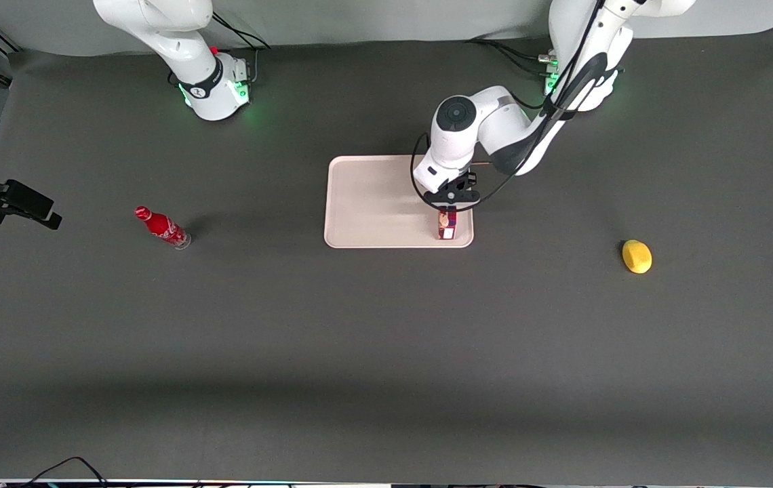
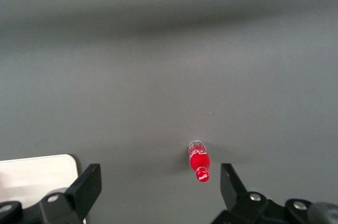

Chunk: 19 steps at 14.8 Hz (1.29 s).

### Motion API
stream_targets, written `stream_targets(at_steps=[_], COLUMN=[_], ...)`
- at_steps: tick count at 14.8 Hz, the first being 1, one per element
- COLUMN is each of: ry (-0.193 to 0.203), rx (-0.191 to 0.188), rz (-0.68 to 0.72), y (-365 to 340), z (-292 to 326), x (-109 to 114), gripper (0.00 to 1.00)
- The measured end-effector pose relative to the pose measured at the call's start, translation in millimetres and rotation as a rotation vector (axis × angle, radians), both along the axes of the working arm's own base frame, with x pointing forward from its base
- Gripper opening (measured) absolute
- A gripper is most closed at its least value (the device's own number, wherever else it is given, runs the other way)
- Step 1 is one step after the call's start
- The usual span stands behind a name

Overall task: Place red cookie box on tray
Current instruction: 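Lower the held cookie box onto the tray's edge, then open the left gripper to release the box on the tray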

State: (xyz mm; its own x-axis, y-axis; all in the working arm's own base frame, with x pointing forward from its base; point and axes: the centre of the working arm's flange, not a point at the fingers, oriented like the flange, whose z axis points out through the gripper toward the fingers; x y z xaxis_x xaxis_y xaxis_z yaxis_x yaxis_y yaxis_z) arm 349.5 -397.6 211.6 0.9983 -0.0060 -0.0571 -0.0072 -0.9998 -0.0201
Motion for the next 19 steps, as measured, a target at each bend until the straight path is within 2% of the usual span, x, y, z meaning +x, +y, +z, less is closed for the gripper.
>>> stream_targets(at_steps=[2, 3, 6, 10, 11, 14, 17, 19], ry=[-0.001, -0.001, -0.003, -0.001, -0.002, -0.013, -0.025, -0.064], rx=[-0.001, -0.003, -0.009, -0.011, -0.011, -0.005, 0.073, 0.086], rz=[0.008, 0.011, 0.02, 0.02, 0.02, 0.025, 0.022, 0.0], y=[1.6, 1.7, 1.1, 0.3, 0.2, -1.1, -3.1, -5.0], z=[-0.5, -0.4, -0.6, -2.0, -1.7, 5.9, 40.9, 79.7], x=[3.8, 5.9, 12.9, 14.8, 15.1, 24.1, 49.2, 63.7], gripper=[0.17, 0.25, 0.56, 0.94, 1.0, 1.0, 1.0, 1.0])
